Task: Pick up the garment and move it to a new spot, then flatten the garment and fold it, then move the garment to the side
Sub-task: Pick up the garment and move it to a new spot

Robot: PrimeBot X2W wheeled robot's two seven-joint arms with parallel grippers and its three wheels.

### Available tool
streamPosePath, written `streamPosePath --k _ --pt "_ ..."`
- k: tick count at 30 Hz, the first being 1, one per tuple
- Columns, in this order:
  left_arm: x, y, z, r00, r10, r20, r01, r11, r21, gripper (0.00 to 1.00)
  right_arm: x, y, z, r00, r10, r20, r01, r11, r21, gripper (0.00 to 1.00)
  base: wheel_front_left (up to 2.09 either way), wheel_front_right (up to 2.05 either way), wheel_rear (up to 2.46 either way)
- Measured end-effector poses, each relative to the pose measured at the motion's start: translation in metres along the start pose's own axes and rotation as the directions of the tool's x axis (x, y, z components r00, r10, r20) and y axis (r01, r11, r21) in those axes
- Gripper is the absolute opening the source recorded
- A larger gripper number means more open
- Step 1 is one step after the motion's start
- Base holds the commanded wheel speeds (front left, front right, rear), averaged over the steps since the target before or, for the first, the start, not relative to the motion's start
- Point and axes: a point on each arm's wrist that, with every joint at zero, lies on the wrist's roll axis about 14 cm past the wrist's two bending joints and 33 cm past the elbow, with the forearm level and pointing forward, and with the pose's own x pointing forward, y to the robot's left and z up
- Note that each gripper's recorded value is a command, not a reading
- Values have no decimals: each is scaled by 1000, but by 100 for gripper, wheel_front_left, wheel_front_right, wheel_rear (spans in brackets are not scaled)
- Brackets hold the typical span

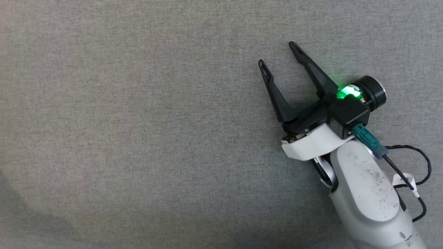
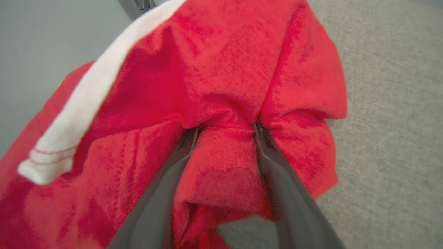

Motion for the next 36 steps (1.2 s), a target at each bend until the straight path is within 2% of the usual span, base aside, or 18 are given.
streamPosePath --k 4,9,15,19,22,25,28,31,33,34,36 --pt "1 -6 2 1000 -14 24 14 1000 8 0 -4 -13 3 999 -38 0 38 999 -9 100 0 0 0" --pt "-9 -30 39 981 -97 170 92 995 38 0 -15 -21 10 998 -65 -12 65 998 -22 100 0 0 0" --pt "-38 -81 102 903 -271 335 241 962 130 0 -35 -22 23 995 -97 -24 97 995 -1 100 0 0 0" --pt "-68 -128 135 818 -405 408 360 914 186 0 -49 -26 41 992 -128 -1 128 992 10 100 0 0 0" --pt "-93 -171 148 740 -511 437 445 860 251 0 -61 -29 52 988 -155 11 155 988 19 100 0 0 0" --pt "-120 -222 130 666 -621 413 554 783 283 0 -78 -34 59 982 -191 13 190 981 33 100 0 0 0" --pt "-153 -271 110 580 -714 393 662 694 283 0 -97 -36 66 975 -222 15 221 974 39 100 0 0 0" --pt "-181 -307 92 512 -771 378 741 619 258 0 -112 -38 72 968 -249 19 248 968 39 100 0 0 0" --pt "-201 -334 70 467 -812 350 796 559 234 0 -125 -41 75 962 -272 19 272 962 37 100 0 0 0" --pt "-224 -360 44 414 -856 310 844 489 220 0 -138 -44 77 955 -296 20 295 955 33 100 0 0 0" --pt "-245 -379 22 370 -887 276 878 431 208 0 -149 -48 81 948 -318 26 318 948 29 100 0 0 0"
